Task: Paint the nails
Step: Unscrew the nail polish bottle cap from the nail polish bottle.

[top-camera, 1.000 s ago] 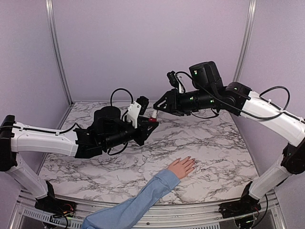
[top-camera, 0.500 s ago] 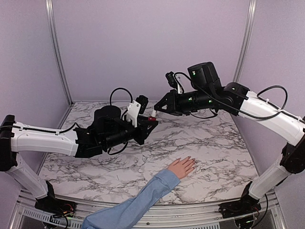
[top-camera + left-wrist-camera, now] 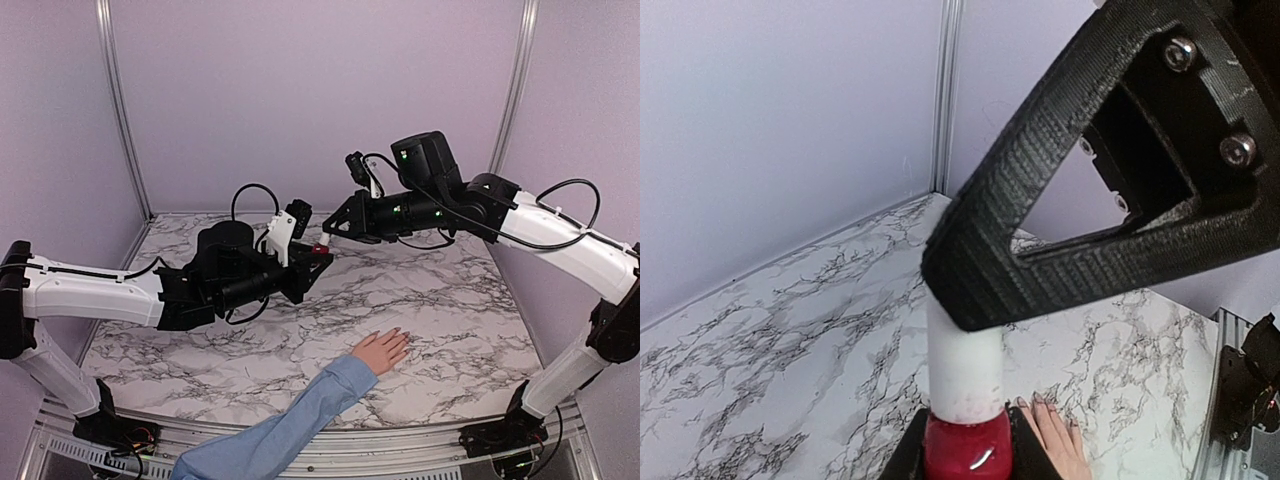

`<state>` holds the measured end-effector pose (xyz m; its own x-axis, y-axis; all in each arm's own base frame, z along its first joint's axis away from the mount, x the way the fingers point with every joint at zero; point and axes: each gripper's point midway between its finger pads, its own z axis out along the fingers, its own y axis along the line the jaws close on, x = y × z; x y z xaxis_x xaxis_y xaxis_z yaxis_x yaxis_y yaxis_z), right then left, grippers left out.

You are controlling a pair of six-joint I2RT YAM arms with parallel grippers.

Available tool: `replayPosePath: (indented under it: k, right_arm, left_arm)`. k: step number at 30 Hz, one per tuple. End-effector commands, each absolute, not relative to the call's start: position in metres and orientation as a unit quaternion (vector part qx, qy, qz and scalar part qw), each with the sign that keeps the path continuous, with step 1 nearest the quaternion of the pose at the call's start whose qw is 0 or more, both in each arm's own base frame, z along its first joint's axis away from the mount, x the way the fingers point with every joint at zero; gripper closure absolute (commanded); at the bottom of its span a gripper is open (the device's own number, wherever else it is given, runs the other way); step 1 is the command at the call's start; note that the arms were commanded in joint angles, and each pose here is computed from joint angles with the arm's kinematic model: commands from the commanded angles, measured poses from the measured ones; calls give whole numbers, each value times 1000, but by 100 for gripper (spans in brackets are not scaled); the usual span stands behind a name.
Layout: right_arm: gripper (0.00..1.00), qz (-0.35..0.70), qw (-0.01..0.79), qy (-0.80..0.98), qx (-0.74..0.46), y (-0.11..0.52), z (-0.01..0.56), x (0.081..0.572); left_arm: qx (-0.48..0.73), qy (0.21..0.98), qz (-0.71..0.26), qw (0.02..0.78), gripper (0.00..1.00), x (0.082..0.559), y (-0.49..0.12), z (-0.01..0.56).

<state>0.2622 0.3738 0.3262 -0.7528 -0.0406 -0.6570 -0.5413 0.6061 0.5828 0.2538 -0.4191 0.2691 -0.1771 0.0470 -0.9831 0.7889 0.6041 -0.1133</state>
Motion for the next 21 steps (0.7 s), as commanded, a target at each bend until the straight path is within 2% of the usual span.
replayPosePath:
  k: [1, 6, 21]
  right_arm:
    - [93, 439, 315, 818, -200, 383, 346, 253]
    - [100, 458, 330, 788, -245, 385, 363, 241]
    - [100, 523, 393, 633, -414, 377, 429, 180]
  left_arm:
    - [317, 662, -364, 573, 100, 242, -433, 296]
    - [378, 619, -421, 545, 100, 211, -443, 309]
    - [471, 486, -567, 470, 100, 135, -452, 371]
